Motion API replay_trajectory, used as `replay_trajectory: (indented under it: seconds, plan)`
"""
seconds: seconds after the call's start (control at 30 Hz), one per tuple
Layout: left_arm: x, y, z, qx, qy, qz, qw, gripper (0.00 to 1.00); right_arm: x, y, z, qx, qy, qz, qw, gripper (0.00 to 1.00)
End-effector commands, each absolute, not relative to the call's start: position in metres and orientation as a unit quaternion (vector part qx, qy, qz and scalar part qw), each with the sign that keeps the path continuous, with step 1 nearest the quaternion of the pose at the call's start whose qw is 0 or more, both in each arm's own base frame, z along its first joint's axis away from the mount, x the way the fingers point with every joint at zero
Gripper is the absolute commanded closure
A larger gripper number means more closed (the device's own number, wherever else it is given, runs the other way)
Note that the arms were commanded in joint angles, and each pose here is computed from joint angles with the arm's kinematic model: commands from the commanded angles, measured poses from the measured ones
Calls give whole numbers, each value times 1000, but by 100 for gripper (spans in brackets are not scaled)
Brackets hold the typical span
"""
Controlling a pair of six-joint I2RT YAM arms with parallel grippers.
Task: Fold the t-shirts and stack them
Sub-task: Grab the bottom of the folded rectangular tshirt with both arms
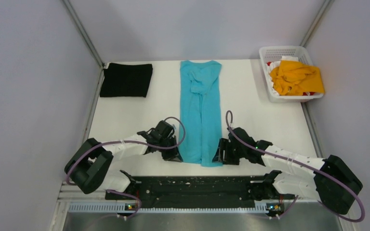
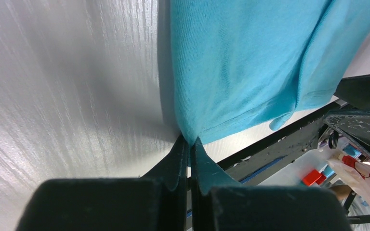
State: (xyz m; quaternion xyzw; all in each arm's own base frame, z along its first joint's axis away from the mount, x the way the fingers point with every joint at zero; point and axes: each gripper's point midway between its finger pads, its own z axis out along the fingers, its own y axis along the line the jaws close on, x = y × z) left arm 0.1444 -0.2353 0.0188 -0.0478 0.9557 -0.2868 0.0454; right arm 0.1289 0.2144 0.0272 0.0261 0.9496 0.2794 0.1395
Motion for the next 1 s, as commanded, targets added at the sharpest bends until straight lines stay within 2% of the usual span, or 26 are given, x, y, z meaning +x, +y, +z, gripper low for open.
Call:
replay_trajectory:
  seconds: [0.0,0.17,0.3,0.33,0.5,0.6,0.77,0.97]
  plan:
    - [140,-227,14,-56,960,-269,50,100,99,187,-1,24,971,219,91,45]
    - [139,-229,16,-54,960,-272,48,100,107,188,-2,33,971,213,108,70]
    - [131,-230,18,-56,958,-279,37,100,107,195,5,21,964,238,112,98]
    - [128,-229,18,-57,958,-280,33,100,104,197,7,15,963,246,106,100]
    - [107,-220,35,-60,958,-280,21,100,76,204,17,2,957,281,70,100]
    - [114,-223,57,-48,954,-292,45,100,81,208,32,-9,952,294,88,100]
    - [145,-250,83,-22,945,-317,76,100,125,227,74,-51,938,293,180,100]
    - [200,-265,91,-3,947,-289,138,100,193,229,94,-90,932,243,252,100]
